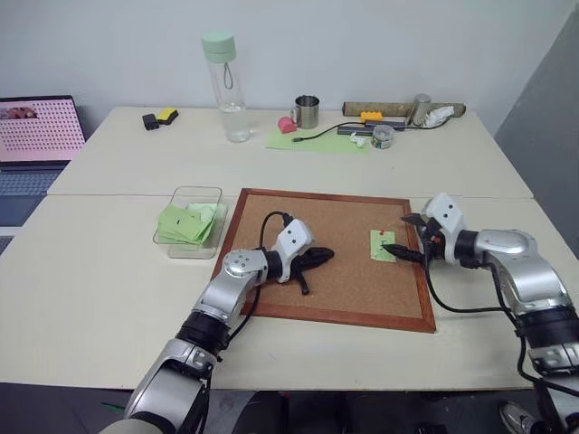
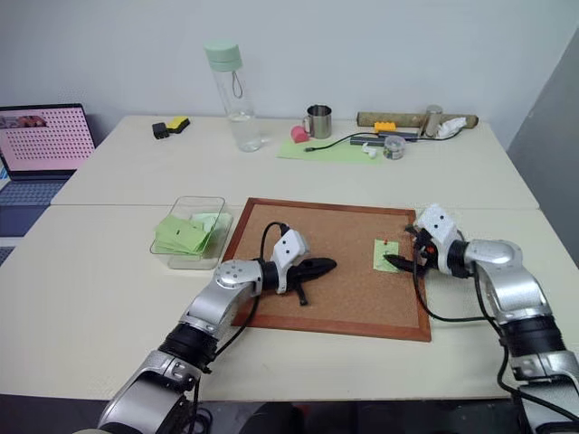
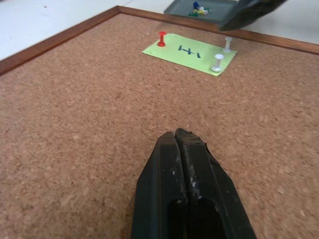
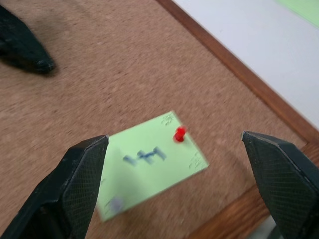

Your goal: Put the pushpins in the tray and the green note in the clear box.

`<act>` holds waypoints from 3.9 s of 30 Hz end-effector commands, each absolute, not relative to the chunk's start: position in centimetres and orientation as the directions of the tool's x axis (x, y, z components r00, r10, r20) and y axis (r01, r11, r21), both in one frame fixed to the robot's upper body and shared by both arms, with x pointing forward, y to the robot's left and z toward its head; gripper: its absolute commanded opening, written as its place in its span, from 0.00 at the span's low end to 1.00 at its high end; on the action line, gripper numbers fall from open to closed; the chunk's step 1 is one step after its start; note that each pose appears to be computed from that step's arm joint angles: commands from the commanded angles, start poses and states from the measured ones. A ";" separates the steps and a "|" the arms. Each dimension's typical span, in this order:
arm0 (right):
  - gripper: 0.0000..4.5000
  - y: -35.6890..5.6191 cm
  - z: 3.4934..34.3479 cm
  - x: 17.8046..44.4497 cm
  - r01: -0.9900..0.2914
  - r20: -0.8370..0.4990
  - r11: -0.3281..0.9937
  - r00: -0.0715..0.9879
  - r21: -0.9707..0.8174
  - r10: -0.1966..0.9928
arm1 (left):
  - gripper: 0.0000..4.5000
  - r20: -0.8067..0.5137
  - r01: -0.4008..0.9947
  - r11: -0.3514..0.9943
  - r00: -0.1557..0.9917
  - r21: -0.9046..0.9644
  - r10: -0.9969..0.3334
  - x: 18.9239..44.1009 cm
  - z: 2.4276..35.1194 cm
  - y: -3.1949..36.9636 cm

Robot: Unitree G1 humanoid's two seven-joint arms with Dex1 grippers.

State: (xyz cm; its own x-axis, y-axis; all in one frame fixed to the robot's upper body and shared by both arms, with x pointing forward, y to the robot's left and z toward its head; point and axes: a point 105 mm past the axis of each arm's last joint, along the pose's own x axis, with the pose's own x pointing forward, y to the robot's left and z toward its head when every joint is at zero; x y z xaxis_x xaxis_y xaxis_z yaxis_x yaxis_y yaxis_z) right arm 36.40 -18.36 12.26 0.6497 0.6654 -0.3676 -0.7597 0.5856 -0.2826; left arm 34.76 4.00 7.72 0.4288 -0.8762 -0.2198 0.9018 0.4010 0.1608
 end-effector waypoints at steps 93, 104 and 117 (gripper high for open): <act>0.75 -19.5 11.6 33.4 -0.750 -0.436 0.602 0.655 -0.275 0.617 | 0.00 -0.315 0.896 0.396 0.441 0.199 -0.840 34.0 5.1 4.4; 0.37 -19.4 10.4 33.9 -0.747 -0.400 0.629 0.654 -0.213 0.642 | 0.00 -0.320 0.892 0.408 0.450 0.192 -0.834 34.0 4.9 4.8; 0.01 -19.4 11.3 33.3 -0.755 -0.335 0.642 0.643 -0.130 0.688 | 0.00 -0.331 0.894 0.408 0.448 0.187 -0.831 33.8 4.5 4.9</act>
